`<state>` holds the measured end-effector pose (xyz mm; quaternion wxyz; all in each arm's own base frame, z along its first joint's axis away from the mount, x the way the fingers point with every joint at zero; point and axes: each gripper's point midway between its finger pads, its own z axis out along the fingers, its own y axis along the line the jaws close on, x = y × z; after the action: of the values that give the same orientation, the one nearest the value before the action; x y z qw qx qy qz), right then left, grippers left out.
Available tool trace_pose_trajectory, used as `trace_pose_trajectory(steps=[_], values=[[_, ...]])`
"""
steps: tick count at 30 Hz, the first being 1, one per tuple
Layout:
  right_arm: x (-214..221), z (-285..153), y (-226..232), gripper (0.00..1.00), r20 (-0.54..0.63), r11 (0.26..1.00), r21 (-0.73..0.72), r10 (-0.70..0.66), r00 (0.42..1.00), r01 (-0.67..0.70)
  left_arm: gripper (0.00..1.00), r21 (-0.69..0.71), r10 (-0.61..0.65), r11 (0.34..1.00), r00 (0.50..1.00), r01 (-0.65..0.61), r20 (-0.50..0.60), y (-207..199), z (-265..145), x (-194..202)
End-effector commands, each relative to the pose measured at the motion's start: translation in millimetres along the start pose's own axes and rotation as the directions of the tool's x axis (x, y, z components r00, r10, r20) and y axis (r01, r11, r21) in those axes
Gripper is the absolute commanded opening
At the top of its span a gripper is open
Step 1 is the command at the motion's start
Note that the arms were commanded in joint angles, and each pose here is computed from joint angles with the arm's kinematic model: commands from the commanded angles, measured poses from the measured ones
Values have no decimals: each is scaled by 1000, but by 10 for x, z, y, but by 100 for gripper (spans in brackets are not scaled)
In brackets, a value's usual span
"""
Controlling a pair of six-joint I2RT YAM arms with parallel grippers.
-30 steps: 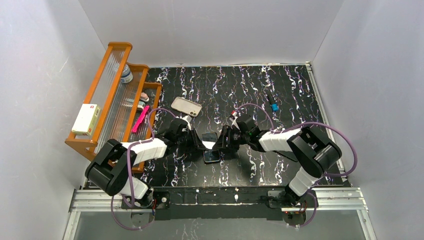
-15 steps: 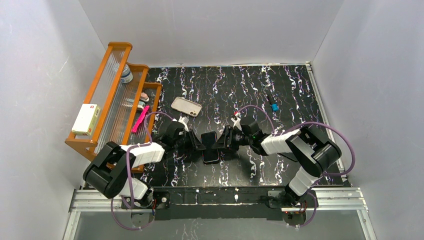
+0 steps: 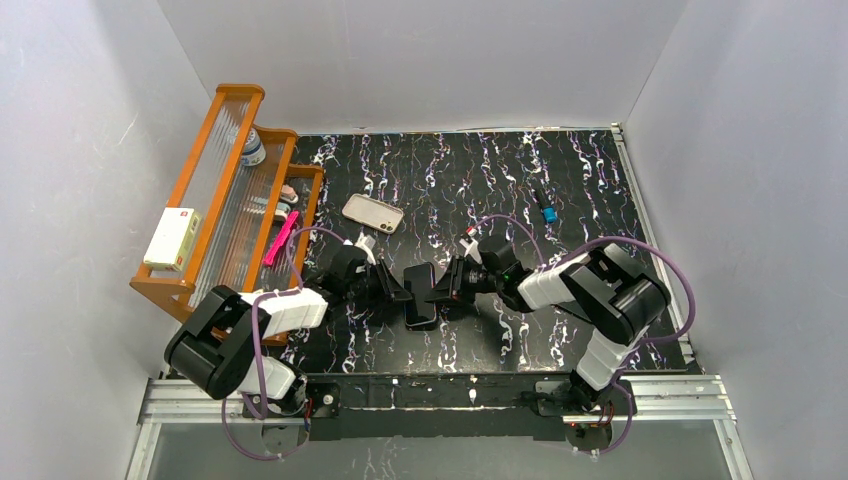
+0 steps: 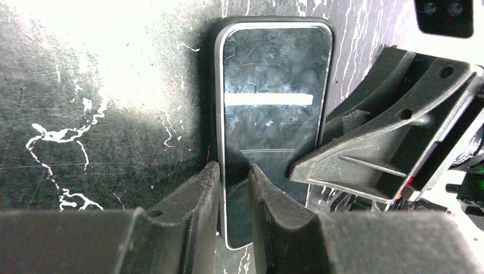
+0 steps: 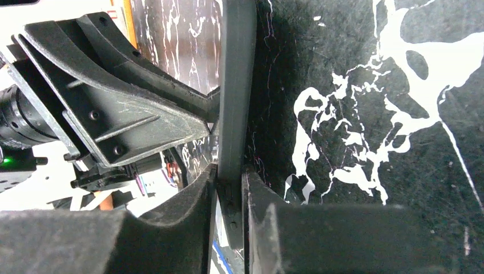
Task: Put the phone into the phone case
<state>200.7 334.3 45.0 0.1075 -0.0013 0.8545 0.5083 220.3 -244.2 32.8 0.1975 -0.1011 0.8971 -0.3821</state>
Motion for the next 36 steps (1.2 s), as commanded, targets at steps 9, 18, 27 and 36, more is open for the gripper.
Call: trace_pose_trajectory(steps=[9, 18, 27, 36], values=[[-115, -248, 418, 2, 93, 985, -131, -102, 990, 114, 60, 92, 67, 993, 996, -73, 65, -440, -363, -121], [-62, -770, 1010, 1, 156, 904, -289, -280, 947, 315, 92, 221, 164, 957, 979, -187, 117, -1108, -849, -322], [27, -1256, 1591, 3, 240, 808, -434, -322, 916, 398, 98, 473, 175, 844, 963, -255, 207, -1775, -1337, -373], [140, -1684, 2162, 3, 293, 640, -647, -294, 910, 415, 92, 677, 140, 677, 954, -287, 264, -2250, -1806, -348]])
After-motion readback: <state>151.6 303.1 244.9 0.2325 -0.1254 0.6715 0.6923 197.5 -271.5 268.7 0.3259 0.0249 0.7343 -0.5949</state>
